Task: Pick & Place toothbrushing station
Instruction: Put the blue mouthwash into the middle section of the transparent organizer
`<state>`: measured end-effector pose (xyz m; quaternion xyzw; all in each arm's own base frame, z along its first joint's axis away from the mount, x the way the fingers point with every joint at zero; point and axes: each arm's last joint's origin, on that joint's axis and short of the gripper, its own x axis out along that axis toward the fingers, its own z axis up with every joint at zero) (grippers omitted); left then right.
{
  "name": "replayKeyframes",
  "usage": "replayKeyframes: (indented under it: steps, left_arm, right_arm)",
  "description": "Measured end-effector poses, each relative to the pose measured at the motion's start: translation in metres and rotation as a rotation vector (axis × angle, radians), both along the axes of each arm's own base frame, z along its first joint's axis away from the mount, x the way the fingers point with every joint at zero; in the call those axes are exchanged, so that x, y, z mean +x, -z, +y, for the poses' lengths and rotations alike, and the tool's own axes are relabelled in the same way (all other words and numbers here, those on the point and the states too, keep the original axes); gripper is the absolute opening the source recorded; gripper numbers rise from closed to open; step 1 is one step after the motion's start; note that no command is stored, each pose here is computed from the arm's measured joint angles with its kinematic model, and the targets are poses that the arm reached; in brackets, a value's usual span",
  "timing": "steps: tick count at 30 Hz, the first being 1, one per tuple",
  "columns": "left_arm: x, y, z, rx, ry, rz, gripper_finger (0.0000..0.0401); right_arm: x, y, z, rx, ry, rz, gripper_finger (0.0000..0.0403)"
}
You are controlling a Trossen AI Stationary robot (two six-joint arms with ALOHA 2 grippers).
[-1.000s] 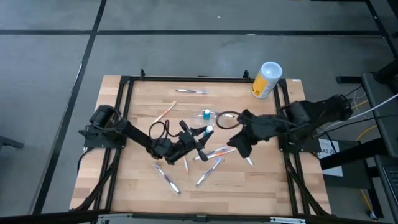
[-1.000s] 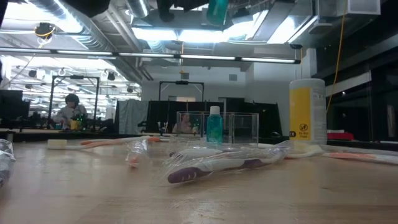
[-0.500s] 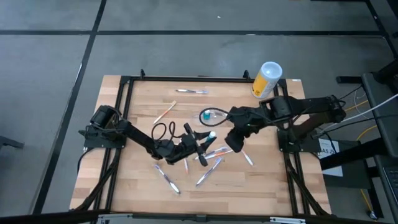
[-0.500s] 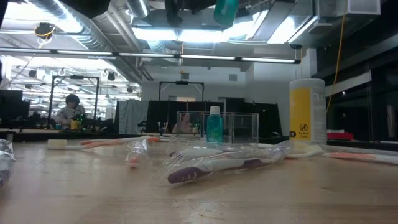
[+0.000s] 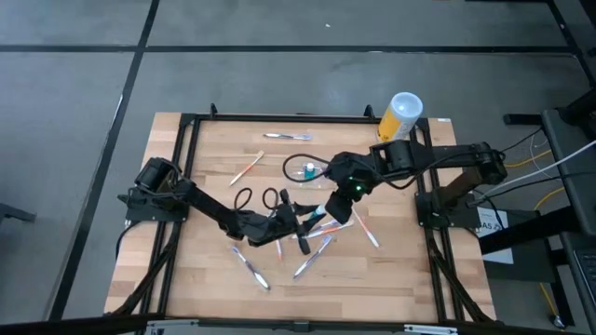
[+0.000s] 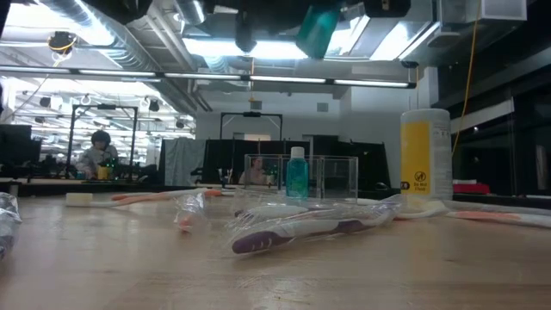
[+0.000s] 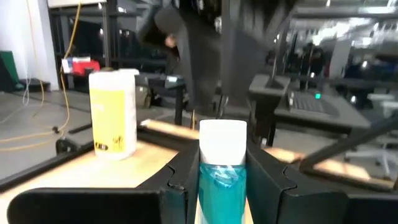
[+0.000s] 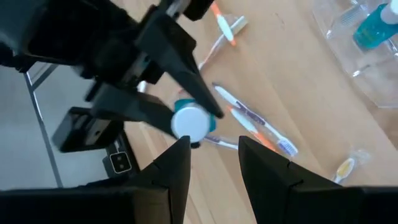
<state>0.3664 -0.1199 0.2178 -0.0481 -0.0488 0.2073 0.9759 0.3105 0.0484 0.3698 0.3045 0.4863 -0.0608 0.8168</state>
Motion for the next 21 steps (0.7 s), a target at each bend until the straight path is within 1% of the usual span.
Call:
replayKeyframes:
  steps: [5,12,15,21]
  left_arm:
    - [0.001,0.001,0.003,-0.011,0.002,0.008,0.0090]
    - [0.003,0.003,0.008,-0.005,0.007,0.018,0.0090]
    - [0.003,0.004,0.008,-0.005,0.004,0.020,0.0090]
    - [0.002,0.006,0.005,-0.047,0.008,0.030,0.0090]
  right_arm:
    - [0.005,0.004,-0.002,0.026,0.003,0.014,0.0137]
    - [0.023,0.025,0.002,0.048,-0.033,0.072,0.0137]
    - [0.025,0.027,0.003,0.050,-0.037,0.075,0.0137]
    - [0.026,0.028,0.001,0.037,-0.027,0.073,0.0137]
